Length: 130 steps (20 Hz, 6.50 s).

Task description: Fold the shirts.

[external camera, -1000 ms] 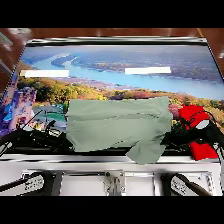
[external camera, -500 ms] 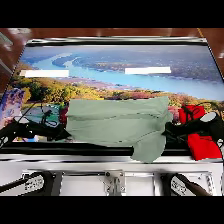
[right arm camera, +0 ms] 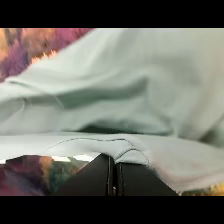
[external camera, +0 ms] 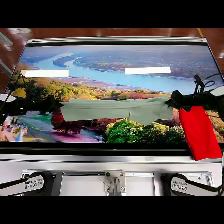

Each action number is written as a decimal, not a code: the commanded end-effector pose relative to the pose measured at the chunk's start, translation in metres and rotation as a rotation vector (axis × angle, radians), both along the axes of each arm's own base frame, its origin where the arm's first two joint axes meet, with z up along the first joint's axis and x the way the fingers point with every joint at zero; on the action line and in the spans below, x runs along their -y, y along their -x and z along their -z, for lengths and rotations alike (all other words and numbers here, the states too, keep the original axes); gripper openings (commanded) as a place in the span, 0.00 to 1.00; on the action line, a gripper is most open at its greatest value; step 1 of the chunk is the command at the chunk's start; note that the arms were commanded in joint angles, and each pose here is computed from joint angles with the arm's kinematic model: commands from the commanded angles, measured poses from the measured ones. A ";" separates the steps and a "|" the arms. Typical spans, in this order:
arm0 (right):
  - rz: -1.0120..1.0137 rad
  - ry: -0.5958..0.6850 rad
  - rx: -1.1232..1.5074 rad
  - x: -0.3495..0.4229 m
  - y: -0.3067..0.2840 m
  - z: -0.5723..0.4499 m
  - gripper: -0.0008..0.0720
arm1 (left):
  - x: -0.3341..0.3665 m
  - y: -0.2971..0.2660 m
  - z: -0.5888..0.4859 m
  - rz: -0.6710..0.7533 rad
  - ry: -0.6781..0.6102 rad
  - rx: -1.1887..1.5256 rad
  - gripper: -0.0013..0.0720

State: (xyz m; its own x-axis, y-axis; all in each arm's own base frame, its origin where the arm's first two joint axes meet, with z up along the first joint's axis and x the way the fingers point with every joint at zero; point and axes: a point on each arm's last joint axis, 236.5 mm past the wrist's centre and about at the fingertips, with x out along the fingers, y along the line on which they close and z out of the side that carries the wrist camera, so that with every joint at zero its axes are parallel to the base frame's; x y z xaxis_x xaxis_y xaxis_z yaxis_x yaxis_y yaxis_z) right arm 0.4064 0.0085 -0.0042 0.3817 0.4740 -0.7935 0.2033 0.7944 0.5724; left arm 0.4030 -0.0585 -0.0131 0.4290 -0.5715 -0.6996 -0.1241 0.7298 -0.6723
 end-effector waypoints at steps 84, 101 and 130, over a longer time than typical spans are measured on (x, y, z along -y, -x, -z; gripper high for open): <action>-0.144 -0.255 0.044 -0.373 -0.017 0.034 0.83 | 0.077 0.068 -0.355 0.060 0.122 0.881 0.06; -0.163 0.095 -0.340 -0.136 0.067 0.082 0.94 | 0.065 0.059 -0.303 0.055 0.015 0.754 0.06; 0.398 -0.030 0.170 0.177 0.011 -0.168 0.09 | 0.051 0.052 -0.244 0.064 -0.077 0.547 0.06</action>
